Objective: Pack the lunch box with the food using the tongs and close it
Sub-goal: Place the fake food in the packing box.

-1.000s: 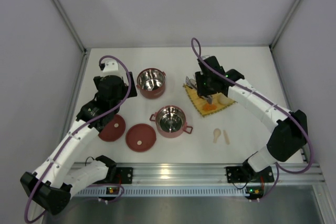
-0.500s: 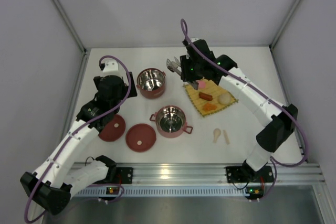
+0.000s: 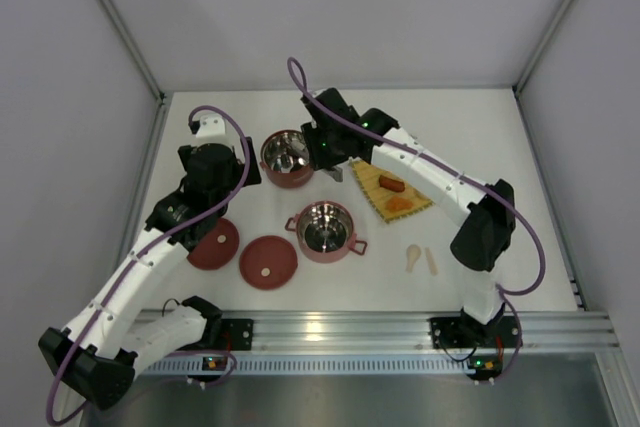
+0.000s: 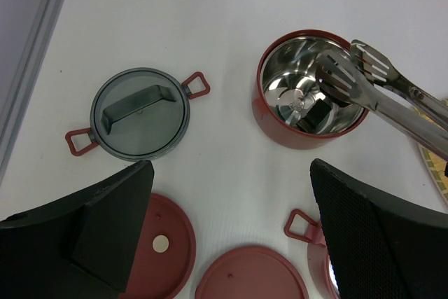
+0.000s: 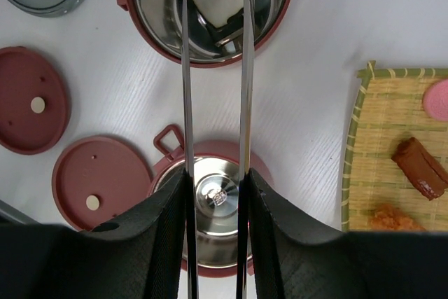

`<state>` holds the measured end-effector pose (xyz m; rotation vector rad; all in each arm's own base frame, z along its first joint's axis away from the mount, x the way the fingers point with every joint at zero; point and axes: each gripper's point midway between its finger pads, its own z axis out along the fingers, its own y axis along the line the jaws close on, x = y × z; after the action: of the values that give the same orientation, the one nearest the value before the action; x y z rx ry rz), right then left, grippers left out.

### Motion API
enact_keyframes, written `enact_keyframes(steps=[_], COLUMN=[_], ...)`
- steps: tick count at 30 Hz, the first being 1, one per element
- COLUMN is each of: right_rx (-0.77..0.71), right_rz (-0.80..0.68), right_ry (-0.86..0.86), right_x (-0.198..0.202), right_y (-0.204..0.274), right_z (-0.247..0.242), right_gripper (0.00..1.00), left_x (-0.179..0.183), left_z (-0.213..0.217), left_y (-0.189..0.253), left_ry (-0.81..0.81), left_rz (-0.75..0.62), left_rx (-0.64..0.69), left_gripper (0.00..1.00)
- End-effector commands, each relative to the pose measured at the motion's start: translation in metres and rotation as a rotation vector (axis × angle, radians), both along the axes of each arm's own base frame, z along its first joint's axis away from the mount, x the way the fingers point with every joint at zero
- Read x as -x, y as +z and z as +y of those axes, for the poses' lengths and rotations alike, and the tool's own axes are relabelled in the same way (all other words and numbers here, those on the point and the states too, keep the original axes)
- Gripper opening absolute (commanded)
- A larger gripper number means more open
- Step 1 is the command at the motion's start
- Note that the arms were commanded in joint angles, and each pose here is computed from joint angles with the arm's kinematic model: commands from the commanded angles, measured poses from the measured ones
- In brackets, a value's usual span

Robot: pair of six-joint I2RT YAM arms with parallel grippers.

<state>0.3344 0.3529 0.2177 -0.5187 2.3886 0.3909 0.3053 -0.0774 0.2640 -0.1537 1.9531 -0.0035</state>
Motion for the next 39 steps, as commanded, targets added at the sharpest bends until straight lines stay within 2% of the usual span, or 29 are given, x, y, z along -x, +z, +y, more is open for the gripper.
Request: enact_keyframes(steps=[1, 17, 30, 35, 39], right_rx=[-0.055, -0.059, -0.068, -0.056, -0.038], right_rz=[-0.039, -0.032, -0.059, -0.111, -0.136], right_ry=[-0.004, 0.009, 0.002, -0.034, -0.113], right_x=[-0.001, -0.001, -0.003, -0.005, -0.013], right_y=[0.026, 0.021, 0.035, 0.055, 0.064], right_z=[0.009, 0.014, 0.012, -0.005, -0.045], right_gripper=[0.26, 0.43, 0.46, 0.46, 0.46], left_x=[-0.004, -0.004, -0.004, -0.004, -0.003], left_z=[0.000, 0.000, 0.001, 0.001, 0.001], left_y=[0.009, 0.010, 0.010, 0.010, 0.011], left_ry=[0.006, 0.007, 0.011, 0.009, 0.009], left_rz=[-0.026, -0.029, -0.030, -0.030, -0.030], left_rx=[0.009, 0.008, 0.005, 0.006, 0.006], left_gripper=[0.99, 0.99, 0.99, 0.99, 0.99])
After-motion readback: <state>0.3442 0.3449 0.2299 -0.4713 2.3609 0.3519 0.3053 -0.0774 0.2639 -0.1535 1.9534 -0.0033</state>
